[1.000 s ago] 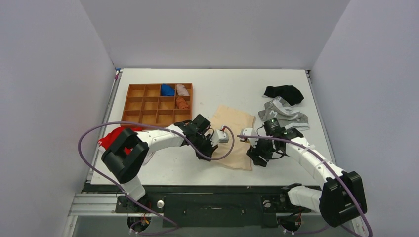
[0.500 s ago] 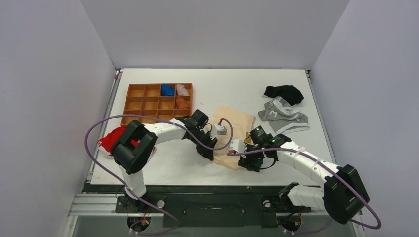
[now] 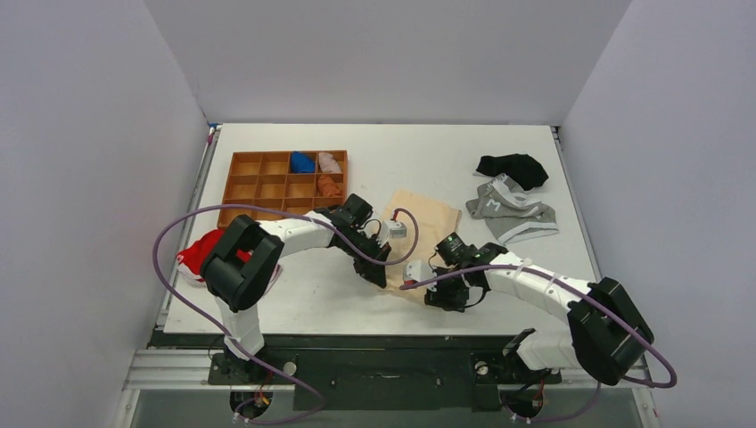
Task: Roll the underwear
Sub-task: Fold the underwear at the center of the board.
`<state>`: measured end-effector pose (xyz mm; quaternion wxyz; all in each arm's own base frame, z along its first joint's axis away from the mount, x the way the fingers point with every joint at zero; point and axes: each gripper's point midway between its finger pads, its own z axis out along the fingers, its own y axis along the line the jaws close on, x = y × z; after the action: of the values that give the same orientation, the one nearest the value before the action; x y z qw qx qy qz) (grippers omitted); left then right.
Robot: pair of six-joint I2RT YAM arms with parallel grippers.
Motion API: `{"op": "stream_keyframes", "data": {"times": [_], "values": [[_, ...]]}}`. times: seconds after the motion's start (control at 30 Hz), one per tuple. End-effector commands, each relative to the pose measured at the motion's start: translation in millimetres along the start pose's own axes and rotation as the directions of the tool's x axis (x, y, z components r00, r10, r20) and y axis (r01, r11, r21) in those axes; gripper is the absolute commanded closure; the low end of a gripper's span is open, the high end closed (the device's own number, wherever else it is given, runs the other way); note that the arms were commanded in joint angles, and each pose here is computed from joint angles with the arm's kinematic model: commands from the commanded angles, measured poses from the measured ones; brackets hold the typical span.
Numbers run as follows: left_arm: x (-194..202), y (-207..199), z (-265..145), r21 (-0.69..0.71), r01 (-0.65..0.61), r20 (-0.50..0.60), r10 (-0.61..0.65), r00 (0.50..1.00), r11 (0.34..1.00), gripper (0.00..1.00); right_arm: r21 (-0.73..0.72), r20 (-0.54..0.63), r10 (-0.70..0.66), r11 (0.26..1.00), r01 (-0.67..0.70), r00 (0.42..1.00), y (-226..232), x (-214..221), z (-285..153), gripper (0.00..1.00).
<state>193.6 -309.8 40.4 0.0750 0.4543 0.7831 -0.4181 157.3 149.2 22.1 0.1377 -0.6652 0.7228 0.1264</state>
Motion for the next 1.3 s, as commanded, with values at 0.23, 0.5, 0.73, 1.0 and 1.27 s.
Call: {"op": "stream_keyframes", "data": {"times": [0.23, 0.5, 0.73, 1.0, 1.27], "values": [[-17.0, -8.1, -6.5, 0.043, -0.02, 0.036, 0.019, 0.999, 0.999, 1.0, 0.036, -0.024, -0.016, 0.999, 0.017, 1.0, -11.5, -1.1, 7.2, 0.72], [-5.7, -10.9, -16.4, 0.029, -0.042, -0.034, 0.043, 0.999, 0.999, 1.0, 0.029, -0.024, 0.032, 0.999, -0.031, 0.999, -14.0, -18.3, -15.0, 0.98], [13.6, -28.8, -38.1, 0.013, -0.055, -0.093, 0.056, 0.994, 0.998, 1.0, -0.055, 0.034, 0.08, 0.995, -0.078, 0.996, 7.2, -37.3, -44.2, 1.0], [31.5, -43.9, -57.3, -0.01, -0.153, -0.089, 0.152, 0.984, 0.988, 1.0, -0.165, 0.066, 0.063, 0.985, -0.051, 0.996, 30.7, -52.5, -65.2, 1.0], [44.8, -62.9, -80.2, 0.011, -0.226, -0.135, 0.226, 0.965, 0.974, 1.0, -0.291, 0.125, 0.078, 0.956, -0.039, 0.989, 52.6, -75.0, -87.6, 1.0]]}}
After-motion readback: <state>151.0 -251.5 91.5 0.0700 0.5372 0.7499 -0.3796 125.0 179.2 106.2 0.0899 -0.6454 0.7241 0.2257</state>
